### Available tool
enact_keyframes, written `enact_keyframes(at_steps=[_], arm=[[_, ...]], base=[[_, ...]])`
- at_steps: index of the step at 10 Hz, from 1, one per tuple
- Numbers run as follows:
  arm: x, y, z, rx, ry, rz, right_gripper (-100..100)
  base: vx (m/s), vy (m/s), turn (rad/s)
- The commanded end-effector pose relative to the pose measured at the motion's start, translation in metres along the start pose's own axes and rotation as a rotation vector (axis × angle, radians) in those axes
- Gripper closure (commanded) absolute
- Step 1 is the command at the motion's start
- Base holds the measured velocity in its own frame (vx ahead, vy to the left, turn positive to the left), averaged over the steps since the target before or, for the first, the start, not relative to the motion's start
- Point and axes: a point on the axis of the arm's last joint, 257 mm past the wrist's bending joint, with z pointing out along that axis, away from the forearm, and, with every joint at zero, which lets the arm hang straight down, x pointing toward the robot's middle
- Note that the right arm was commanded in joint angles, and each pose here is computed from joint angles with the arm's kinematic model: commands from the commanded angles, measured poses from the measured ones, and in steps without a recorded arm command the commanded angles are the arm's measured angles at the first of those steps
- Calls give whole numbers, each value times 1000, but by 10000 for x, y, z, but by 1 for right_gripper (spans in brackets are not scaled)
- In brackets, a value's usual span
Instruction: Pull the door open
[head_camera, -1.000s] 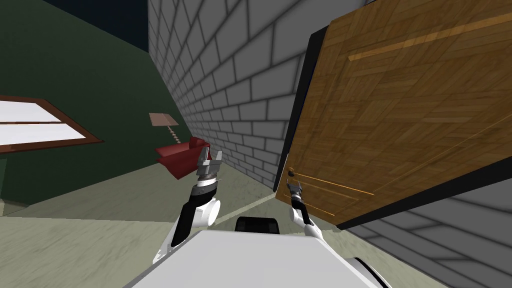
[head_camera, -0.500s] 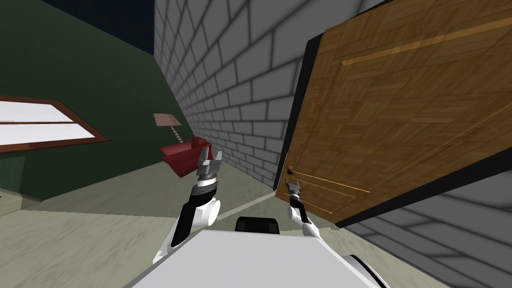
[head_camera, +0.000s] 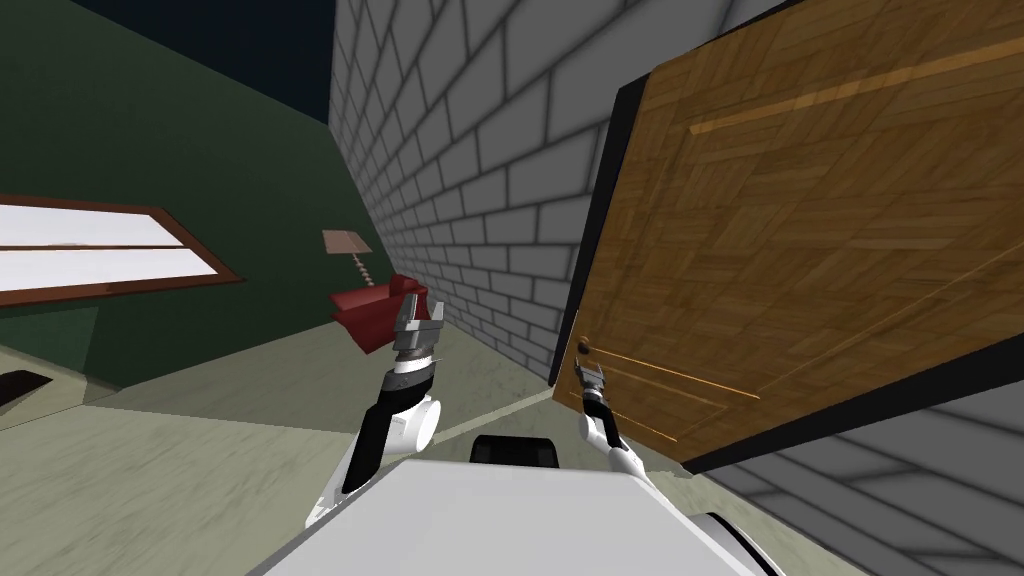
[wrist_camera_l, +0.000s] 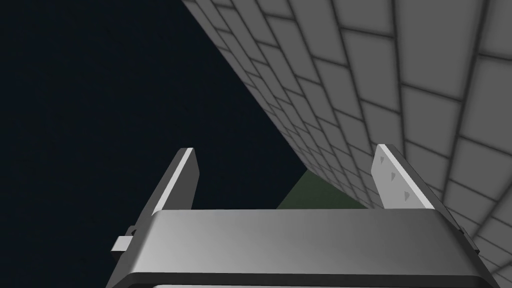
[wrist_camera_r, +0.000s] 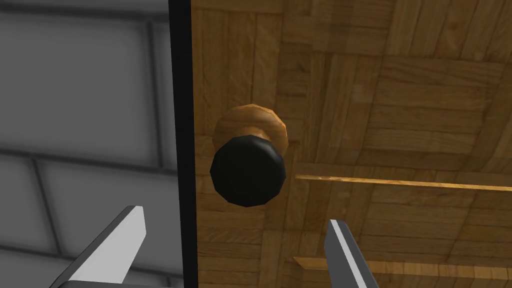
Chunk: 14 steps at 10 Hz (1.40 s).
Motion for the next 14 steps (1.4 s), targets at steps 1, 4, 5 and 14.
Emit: enact_keyframes(at_steps=[1, 4, 5, 14], arm=[[-12, 202, -11, -16, -1, 2, -100], [-7, 579, -30, -47, 1, 2, -100], [-23, 512, -38, -41, -1, -1, -100], [-26, 481, -58, 3, -3, 1, 100]], base=[[206, -32, 92], [203, -15, 108], [94, -9, 18], [-74, -9, 35]])
